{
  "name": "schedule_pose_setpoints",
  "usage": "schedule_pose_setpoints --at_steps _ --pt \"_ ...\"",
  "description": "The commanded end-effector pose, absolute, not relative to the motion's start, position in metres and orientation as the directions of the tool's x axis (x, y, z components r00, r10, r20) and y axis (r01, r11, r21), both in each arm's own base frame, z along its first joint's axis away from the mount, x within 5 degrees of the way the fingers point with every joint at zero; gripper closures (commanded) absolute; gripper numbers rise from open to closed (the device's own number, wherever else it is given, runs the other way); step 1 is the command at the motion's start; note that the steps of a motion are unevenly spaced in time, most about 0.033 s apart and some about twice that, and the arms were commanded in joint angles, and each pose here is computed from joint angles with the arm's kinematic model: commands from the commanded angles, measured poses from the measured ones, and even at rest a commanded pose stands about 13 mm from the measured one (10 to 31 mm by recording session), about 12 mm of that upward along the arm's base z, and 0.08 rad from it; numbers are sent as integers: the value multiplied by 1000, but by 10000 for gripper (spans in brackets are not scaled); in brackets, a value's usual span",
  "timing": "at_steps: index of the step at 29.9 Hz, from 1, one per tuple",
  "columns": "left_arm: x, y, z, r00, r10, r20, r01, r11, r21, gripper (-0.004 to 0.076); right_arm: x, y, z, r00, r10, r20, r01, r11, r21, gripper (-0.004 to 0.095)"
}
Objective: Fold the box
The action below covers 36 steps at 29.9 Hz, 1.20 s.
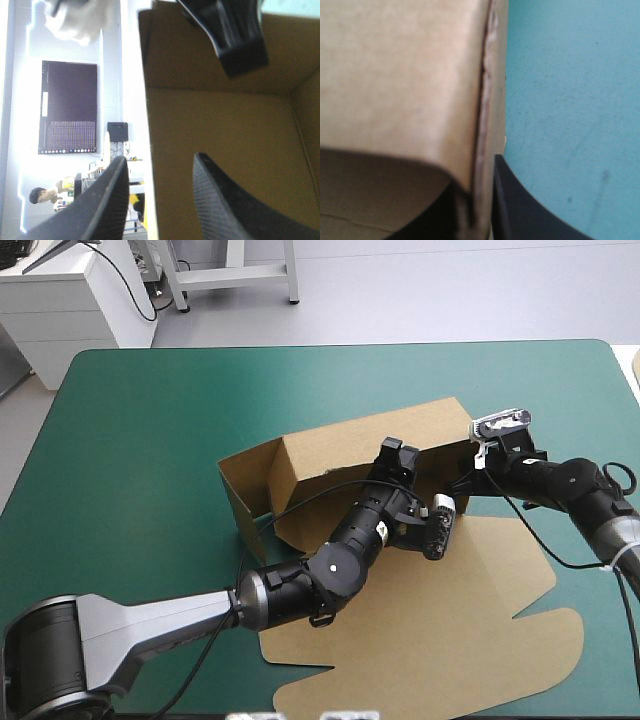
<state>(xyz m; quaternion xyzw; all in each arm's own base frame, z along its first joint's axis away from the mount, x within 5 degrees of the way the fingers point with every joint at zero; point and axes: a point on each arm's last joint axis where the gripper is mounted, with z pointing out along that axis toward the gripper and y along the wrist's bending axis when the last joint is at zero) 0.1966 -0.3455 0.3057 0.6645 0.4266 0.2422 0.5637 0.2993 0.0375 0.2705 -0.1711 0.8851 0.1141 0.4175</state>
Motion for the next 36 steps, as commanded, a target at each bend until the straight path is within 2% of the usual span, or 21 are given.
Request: schedule_pose_setpoints --at_steps 1,4,7,8,13,16,21,24,28,32,36 --pt "174 -336 357 536 789 -300 268 179 947 435 299 38 290 -550 -167 -818 -376 924 64 908" --pt "154 -332 372 555 747 -366 304 228 925 496 299 38 290 -548 -163 -820 -366 929 60 908" --pt "145 -324 384 544 719 -432 346 277 897 685 300 37 290 -557 -135 -820 -345 935 81 908" --pt "143 -319 390 541 714 -443 345 292 892 724 299 37 292 -554 -135 -822 -345 935 80 908" --pt "160 -286 415 475 736 -483 285 391 875 721 291 38 301 -552 -104 -827 -342 933 111 908" --pt "188 -252 428 351 736 -579 275 510 815 721 283 38 309 -563 -97 -821 -336 934 120 908" --pt "231 -188 450 127 672 -730 202 703 682 721 276 37 328 -675 -100 -731 -311 937 158 908" --pt "248 -152 457 12 595 -803 145 794 591 721 273 39 347 -709 -92 -699 -311 931 193 908" --pt "260 -107 455 -174 350 -920 110 936 335 721 271 41 371 -723 -68 -688 -306 924 229 908" --pt "267 -75 443 -337 249 -908 68 968 241 721 278 41 375 -749 -89 -657 -303 927 219 908" --pt "267 -52 431 -483 176 -858 14 981 193 721 293 52 351 -817 -125 -563 -305 922 237 908"
